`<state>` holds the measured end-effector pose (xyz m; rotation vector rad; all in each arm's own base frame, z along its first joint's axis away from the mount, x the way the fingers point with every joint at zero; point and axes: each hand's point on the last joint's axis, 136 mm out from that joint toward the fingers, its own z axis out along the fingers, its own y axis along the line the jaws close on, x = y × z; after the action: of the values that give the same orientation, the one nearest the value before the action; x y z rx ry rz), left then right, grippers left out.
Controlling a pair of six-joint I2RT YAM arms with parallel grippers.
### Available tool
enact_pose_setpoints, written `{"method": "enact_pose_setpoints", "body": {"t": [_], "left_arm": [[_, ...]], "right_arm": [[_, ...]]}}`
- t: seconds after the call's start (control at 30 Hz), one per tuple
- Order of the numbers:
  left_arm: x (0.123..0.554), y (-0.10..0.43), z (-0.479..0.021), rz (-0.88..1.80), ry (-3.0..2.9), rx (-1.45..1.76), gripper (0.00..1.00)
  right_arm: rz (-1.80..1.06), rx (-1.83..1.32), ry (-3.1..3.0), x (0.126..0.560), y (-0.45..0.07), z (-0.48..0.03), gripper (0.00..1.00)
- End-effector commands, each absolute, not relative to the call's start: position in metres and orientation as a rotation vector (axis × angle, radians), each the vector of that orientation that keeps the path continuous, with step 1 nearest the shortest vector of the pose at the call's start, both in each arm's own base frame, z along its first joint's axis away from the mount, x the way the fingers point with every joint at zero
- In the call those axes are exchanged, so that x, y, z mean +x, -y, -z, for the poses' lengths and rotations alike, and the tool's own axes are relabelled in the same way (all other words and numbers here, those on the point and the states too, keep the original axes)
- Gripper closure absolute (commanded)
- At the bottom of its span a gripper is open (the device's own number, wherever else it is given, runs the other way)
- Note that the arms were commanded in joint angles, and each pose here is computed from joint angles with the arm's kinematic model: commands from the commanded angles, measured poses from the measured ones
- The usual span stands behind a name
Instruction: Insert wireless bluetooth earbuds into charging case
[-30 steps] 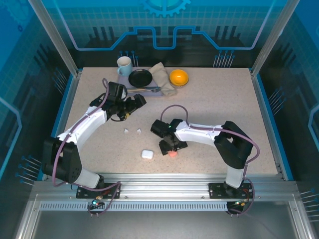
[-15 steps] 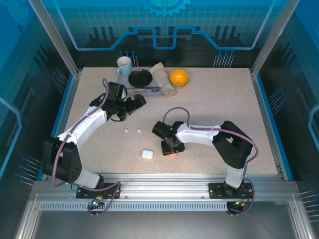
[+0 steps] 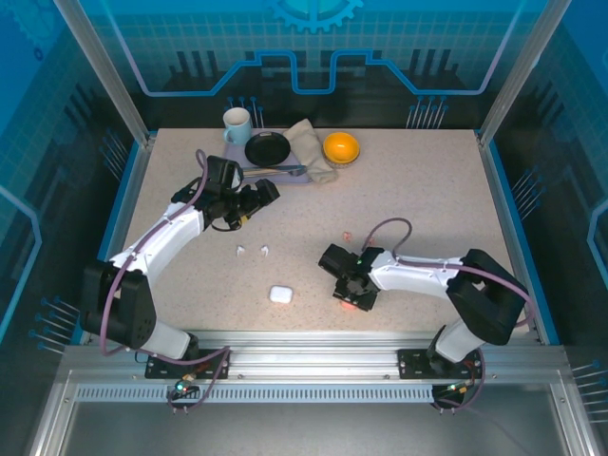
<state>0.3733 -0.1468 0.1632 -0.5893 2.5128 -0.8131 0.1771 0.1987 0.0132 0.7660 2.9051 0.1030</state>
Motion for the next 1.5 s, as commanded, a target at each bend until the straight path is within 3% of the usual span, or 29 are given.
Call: {"method": "enact_pose_setpoints", "body": {"t": [0.0,0.07,0.17,0.43,0.63,0.83,1.1,1.47], "left_arm": [[0.379,0.157,-0.171,0.86,-2.505,-0.555,0.01],[0.38,0.157,-0.173,0.862,-2.503,-0.555,0.01],[0.38,0.158,-0.175,0.866,-2.496,-0.553,0.01],[0.379,0.159,-0.175,0.868,-2.491,-0.554,0.01],[0.379,0.159,-0.174,0.861,-2.495,-0.555,0.01],[0.379,0.159,-0.176,0.854,-2.5,-0.547,0.01],[0.376,0.159,-0.175,0.858,-2.499,-0.549,0.01],[0.378,0.161,-0.176,0.862,-2.505,-0.535,0.01]], "right_arm": [[-0.126,1.055,-2.859,0.172,-0.194,-0.006,0.39],[-0.146,1.006,-2.882,0.177,-0.202,-0.014,0.21],[-0.139,0.925,-2.907,0.179,-0.206,-0.025,0.13],[-0.269,0.851,-2.962,0.17,-0.235,-0.025,0.13],[-0.501,0.488,-2.993,0.19,-0.301,-0.048,0.14],[-0.29,0.172,-2.99,0.19,-0.292,-0.082,0.15],[-0.049,0.639,-2.906,0.192,-0.205,-0.083,0.11],[-0.165,1.13,-2.879,0.19,-0.211,-0.05,0.1]]}}
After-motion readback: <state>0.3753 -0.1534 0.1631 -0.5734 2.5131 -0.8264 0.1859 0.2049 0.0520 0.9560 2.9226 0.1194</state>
